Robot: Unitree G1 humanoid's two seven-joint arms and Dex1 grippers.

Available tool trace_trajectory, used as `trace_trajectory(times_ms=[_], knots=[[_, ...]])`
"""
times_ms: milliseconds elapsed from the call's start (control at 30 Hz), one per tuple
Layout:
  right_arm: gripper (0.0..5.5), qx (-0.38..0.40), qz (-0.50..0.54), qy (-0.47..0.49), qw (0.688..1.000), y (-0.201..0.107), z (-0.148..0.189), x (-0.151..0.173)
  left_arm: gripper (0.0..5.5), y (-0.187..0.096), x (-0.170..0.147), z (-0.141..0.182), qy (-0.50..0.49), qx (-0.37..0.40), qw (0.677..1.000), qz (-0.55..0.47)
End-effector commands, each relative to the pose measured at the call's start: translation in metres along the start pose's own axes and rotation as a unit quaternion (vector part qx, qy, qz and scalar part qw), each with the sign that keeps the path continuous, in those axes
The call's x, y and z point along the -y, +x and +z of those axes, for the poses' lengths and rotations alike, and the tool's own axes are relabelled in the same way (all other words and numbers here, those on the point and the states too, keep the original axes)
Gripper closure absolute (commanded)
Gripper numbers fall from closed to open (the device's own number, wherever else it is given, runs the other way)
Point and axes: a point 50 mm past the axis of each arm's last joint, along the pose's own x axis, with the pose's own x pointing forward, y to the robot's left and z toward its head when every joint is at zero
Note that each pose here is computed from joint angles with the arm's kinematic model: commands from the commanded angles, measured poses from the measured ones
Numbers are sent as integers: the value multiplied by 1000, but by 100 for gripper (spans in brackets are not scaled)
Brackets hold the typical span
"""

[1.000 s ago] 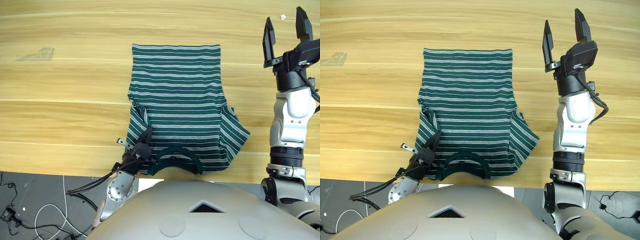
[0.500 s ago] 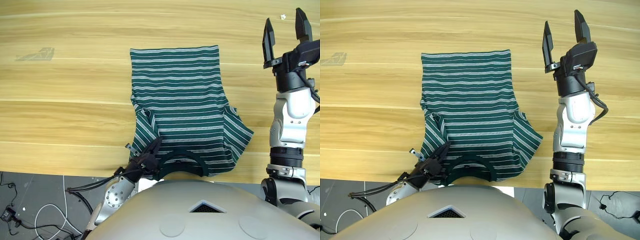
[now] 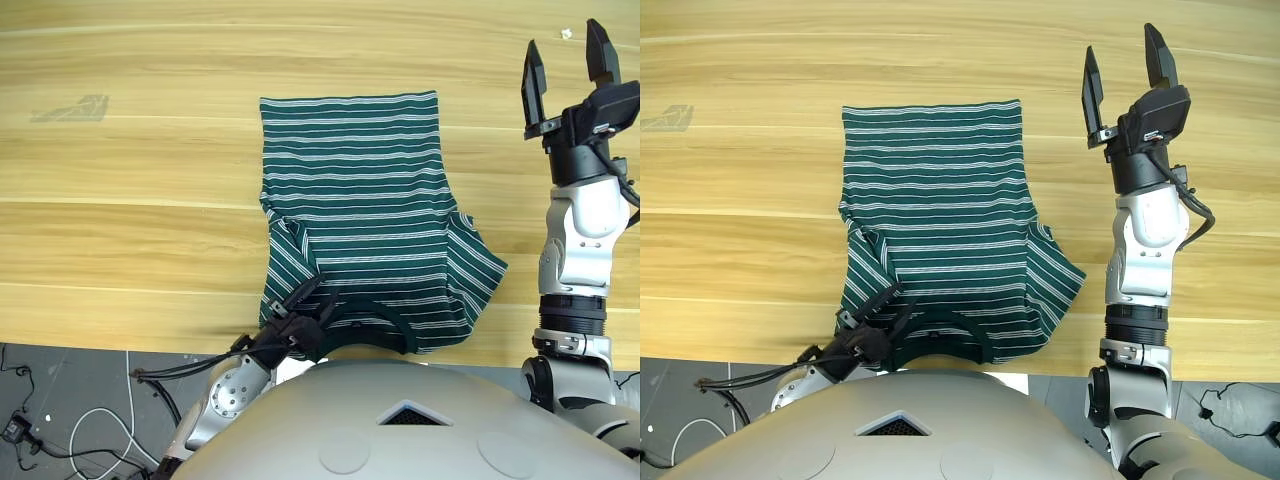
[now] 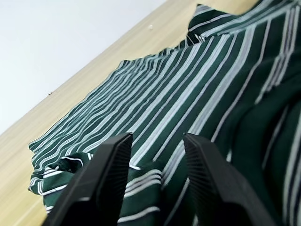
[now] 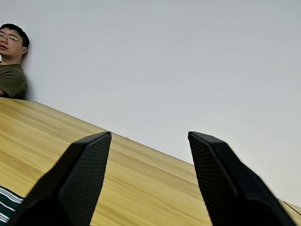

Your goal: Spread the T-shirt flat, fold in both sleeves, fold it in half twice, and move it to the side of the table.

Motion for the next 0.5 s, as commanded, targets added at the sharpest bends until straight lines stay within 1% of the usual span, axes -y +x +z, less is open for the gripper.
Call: trace_trajectory(times_ms=[33,100,167,233,300,333,367,400,433,500], knots=[[248,-20,8,38,999,-2,-6,-2,325,5,-22,16,-65,47,997,3],[248,-26,11,92,995,-5,-8,-4,325,15,-43,31,-111,92,989,32],[248,-41,23,166,985,-12,-11,-6,325,24,-64,50,-188,153,968,69],[248,-78,43,257,962,-27,-17,-1,325,23,-75,70,-283,214,931,80],[248,-126,76,363,920,-53,-19,10,325,11,-94,86,-391,281,870,105],[248,-141,93,396,903,-65,-18,15,325,4,-106,91,-420,304,846,125],[248,-152,110,415,890,-77,-17,21,325,-3,-117,93,-434,322,828,147],[248,-167,128,418,884,-91,-18,27,325,-12,-132,89,-429,324,822,190],[248,-189,147,418,876,-107,-19,34,325,-21,-147,79,-408,304,824,249],[248,-228,175,416,863,-133,-21,44,325,-39,-168,60,-373,252,823,347]])
